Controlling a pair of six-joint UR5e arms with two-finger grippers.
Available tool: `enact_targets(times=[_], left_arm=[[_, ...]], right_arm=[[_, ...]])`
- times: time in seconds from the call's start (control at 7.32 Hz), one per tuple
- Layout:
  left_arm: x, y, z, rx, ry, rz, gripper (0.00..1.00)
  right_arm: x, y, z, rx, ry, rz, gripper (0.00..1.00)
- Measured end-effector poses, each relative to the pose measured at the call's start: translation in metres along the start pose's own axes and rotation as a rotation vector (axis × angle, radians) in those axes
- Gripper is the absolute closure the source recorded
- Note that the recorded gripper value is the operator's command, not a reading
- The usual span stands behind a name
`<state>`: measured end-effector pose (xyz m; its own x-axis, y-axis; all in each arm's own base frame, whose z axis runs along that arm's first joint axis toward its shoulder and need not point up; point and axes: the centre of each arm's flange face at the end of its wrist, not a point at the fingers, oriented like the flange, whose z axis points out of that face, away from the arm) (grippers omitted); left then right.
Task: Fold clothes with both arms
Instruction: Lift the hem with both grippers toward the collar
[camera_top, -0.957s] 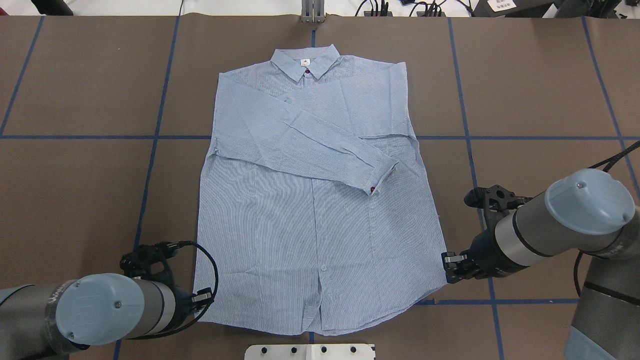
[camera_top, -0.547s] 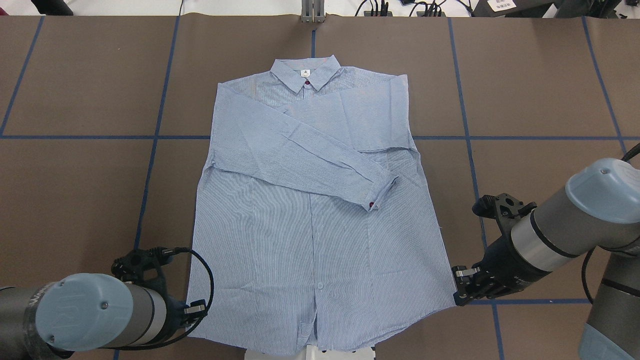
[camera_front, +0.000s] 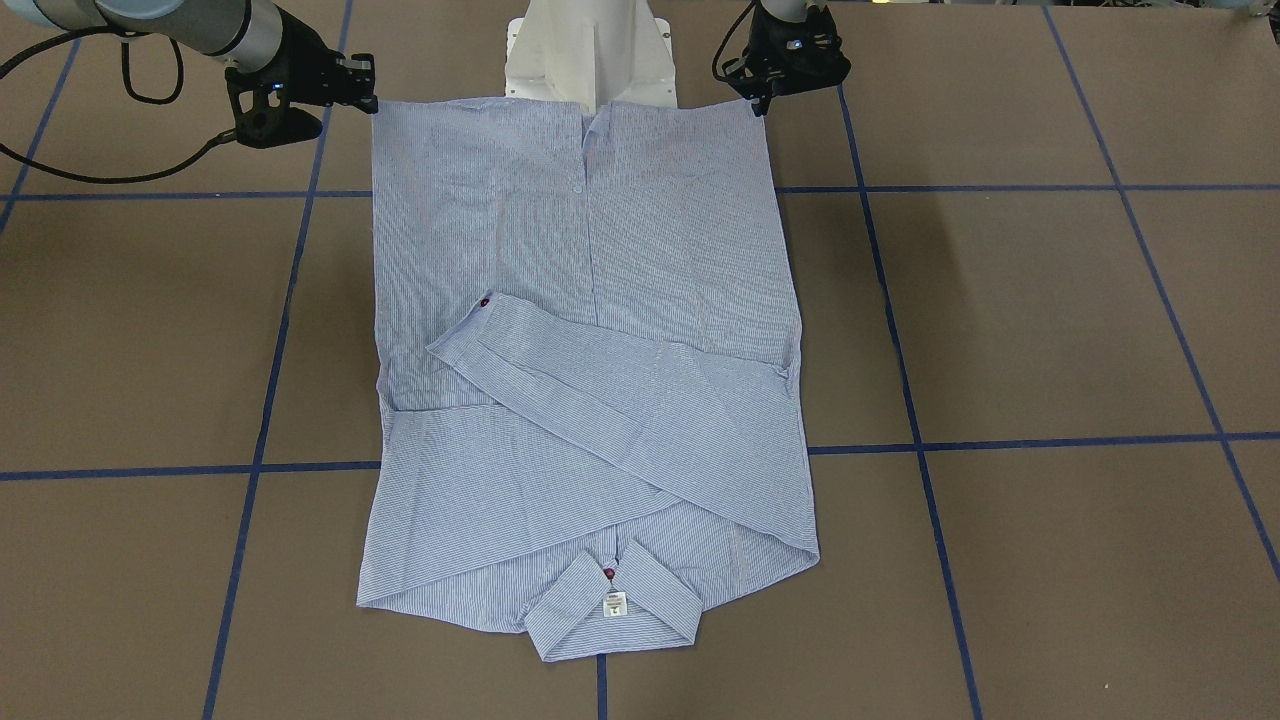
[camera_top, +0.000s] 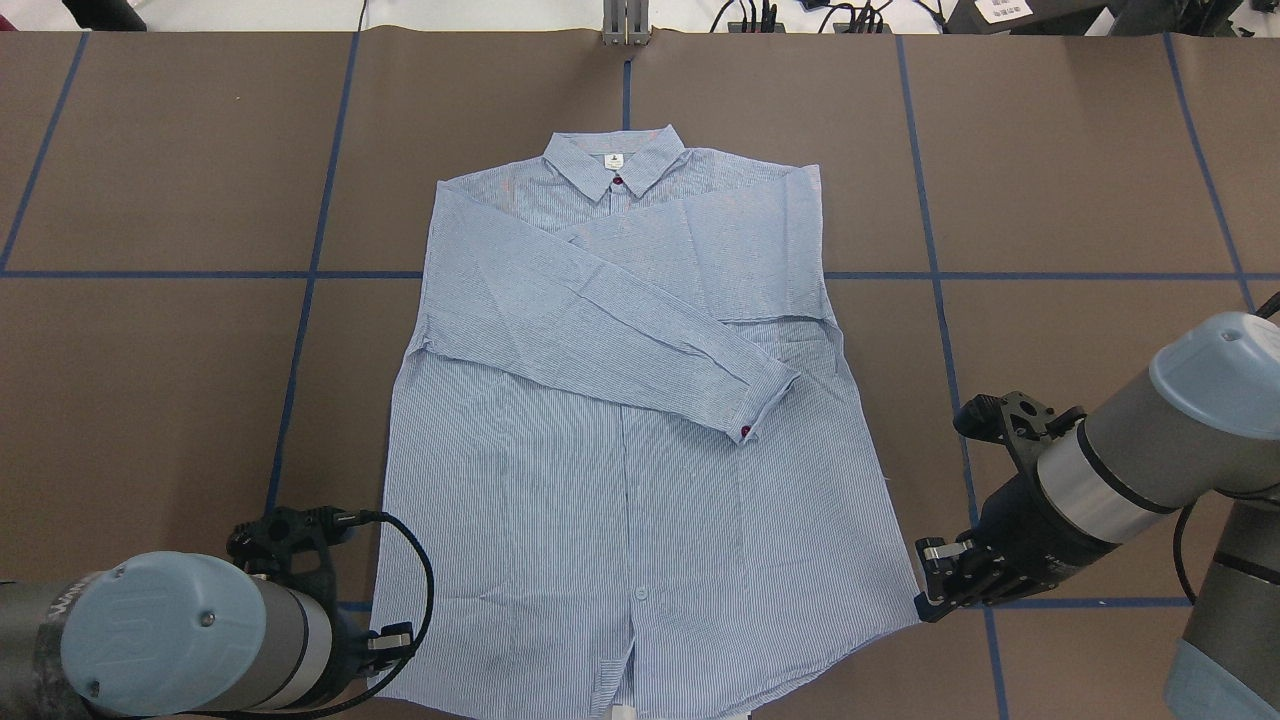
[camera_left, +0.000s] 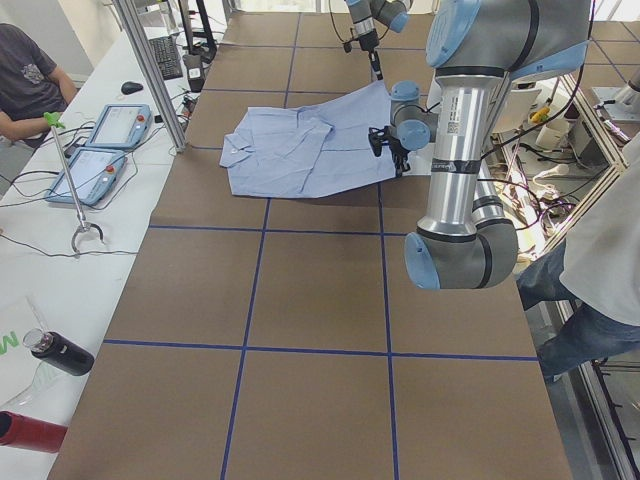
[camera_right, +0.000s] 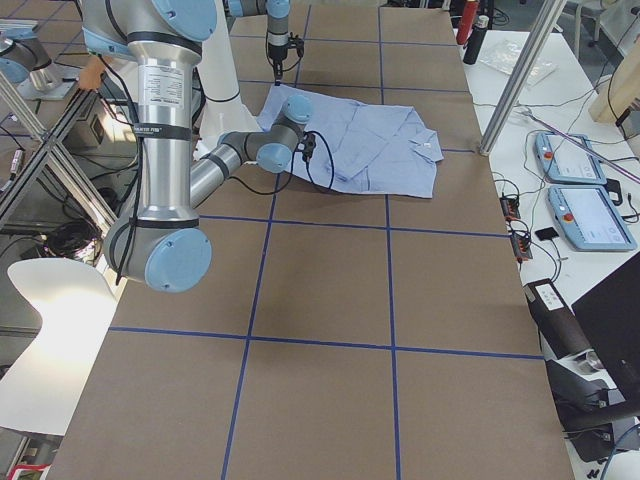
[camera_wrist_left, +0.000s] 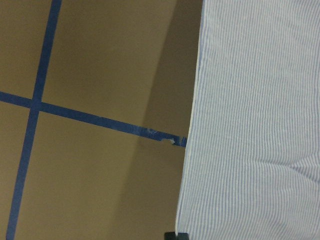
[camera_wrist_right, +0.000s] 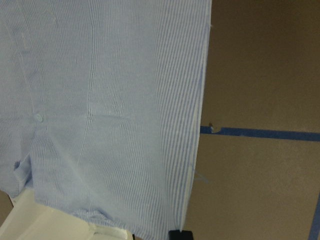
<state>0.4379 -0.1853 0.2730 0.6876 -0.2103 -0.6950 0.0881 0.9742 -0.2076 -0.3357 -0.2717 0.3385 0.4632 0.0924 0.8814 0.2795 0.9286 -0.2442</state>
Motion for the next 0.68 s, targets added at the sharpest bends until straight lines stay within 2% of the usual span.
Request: enact_targets(times=[0.41,0.68], left_arm=[[0.018,-0.066,-0.022,0.069,0.048,-0.004,1.00],[0.013,-0.104,-0.018,0.104,0.024,-0.013,1.00]], right_arm=[[0.003,-0.043,-0.001,0.062,-0.004,0.029,1.00],[0.005,-0.058,0.000,0.084,0.000,0.044,1.00]])
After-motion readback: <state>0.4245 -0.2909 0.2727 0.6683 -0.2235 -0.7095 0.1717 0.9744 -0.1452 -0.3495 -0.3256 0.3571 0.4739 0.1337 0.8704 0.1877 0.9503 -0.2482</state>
